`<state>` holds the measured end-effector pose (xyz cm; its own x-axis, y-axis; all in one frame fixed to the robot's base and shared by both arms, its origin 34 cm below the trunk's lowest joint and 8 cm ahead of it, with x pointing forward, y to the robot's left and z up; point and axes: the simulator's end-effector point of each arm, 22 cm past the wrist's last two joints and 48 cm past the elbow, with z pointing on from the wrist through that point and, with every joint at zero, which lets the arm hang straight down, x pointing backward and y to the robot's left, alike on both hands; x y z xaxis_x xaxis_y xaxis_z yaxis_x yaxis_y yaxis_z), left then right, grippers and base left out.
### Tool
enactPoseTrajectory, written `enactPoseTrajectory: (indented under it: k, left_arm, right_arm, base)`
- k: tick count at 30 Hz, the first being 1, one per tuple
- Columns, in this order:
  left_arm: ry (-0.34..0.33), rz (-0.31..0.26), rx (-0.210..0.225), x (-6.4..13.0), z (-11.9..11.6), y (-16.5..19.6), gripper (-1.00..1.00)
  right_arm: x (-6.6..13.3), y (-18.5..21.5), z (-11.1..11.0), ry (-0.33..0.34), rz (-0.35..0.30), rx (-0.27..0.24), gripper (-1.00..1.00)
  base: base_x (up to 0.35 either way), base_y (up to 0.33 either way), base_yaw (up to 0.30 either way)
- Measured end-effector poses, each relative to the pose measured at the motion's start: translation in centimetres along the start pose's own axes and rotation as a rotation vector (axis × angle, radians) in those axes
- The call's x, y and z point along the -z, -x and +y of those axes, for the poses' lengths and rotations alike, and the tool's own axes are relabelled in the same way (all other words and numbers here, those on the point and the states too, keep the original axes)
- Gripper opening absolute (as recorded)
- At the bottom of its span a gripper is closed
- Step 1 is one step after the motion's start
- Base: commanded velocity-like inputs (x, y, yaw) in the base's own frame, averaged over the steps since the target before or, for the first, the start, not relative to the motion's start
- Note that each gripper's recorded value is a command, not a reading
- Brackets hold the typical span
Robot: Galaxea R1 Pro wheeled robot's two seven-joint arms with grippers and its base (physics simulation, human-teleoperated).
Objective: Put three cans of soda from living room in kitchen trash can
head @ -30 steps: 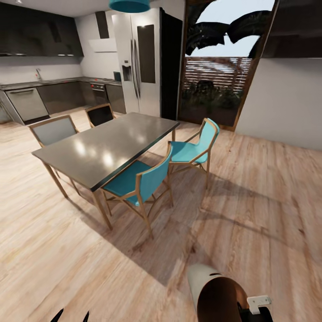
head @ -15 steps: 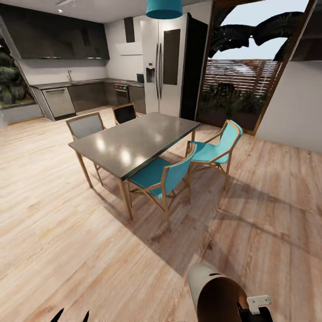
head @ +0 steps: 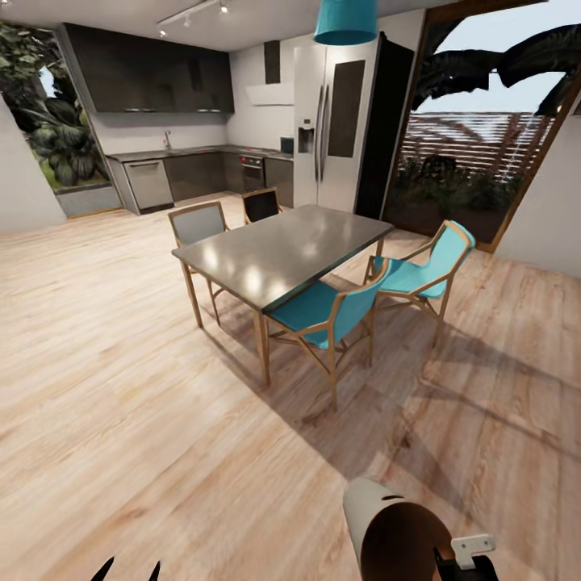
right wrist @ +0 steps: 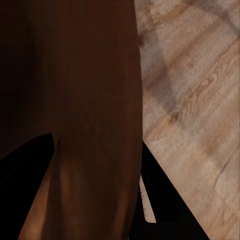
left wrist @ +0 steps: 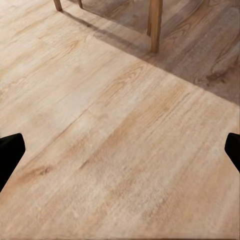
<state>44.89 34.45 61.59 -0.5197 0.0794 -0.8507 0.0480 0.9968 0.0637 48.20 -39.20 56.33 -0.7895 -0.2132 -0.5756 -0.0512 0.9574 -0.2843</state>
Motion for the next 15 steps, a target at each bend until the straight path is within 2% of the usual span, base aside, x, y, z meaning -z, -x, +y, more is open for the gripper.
enactPoseTrajectory:
  k: [7,15]
  left_arm:
    - [0.001,-0.004,0.0,-0.02,0.04,0.16,1.0]
    - [0.005,-0.013,-0.003,0.22,0.25,0.14,1.0]
  right_arm:
    - [0.04,0.17,0.0,-0.001,-0.004,-0.003,-1.0]
    - [0.06,0.32,0.31,0.001,-0.006,-0.01,-1.0]
  base:
    - [-0.02,0.023,0.082]
    - [-0.002,0.004,0.026]
